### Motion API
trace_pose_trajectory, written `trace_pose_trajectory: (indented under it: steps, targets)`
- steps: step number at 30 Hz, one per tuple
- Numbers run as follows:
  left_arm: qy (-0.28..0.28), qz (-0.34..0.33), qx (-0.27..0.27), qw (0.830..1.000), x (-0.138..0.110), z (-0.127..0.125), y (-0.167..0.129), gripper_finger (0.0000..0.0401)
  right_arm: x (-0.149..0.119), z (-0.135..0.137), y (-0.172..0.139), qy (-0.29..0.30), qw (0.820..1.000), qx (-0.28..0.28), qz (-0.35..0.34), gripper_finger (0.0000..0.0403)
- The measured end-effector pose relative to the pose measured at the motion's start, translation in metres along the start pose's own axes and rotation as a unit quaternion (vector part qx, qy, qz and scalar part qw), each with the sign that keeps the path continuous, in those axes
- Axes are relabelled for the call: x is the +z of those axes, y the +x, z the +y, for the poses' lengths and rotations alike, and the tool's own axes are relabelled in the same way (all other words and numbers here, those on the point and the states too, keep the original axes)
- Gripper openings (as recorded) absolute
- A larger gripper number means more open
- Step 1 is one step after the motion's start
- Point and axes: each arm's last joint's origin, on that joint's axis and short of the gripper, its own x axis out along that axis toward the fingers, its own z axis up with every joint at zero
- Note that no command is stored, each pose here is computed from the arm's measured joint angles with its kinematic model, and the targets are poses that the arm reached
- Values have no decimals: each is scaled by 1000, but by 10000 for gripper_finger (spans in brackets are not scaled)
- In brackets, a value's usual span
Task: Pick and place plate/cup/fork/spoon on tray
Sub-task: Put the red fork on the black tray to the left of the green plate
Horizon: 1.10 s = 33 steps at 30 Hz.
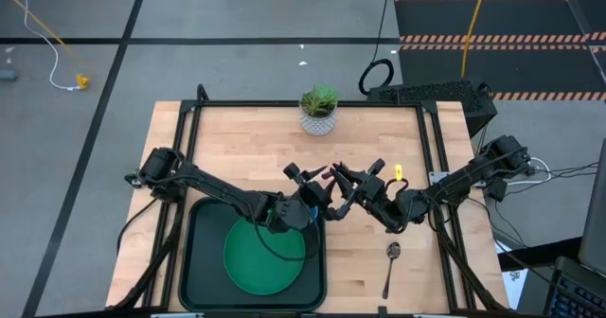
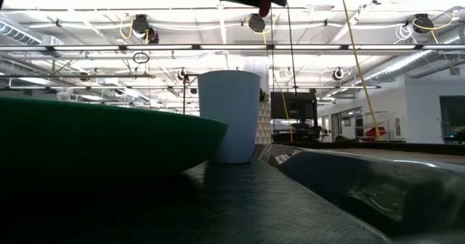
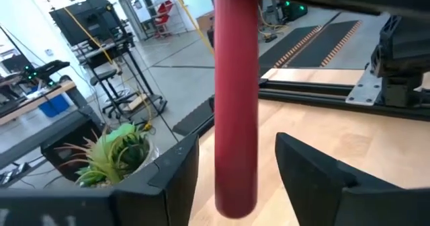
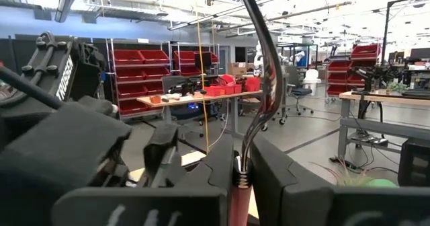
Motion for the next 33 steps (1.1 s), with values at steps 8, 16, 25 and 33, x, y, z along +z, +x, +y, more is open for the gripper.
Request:
trace_pose_trajectory:
  steps: [8, 16, 25, 33]
  targets:
    - [8, 0, 2, 1000, 0, 0, 0, 122, -1, 0, 0, 3, 1000, -1, 3, 18]
    - [12, 0, 3, 1000, 0, 0, 0, 81, -2, 0, 0, -5, 1000, -1, 7, 18]
    - [16, 0, 1, 1000, 0, 0, -1, 86, -3, 1, 0, -12, 1000, 2, 8, 48]
    - [17, -2, -7, 1000, 0, -4, -7, 87, -3, 1, 0, -20, 1000, 3, 8, 88]
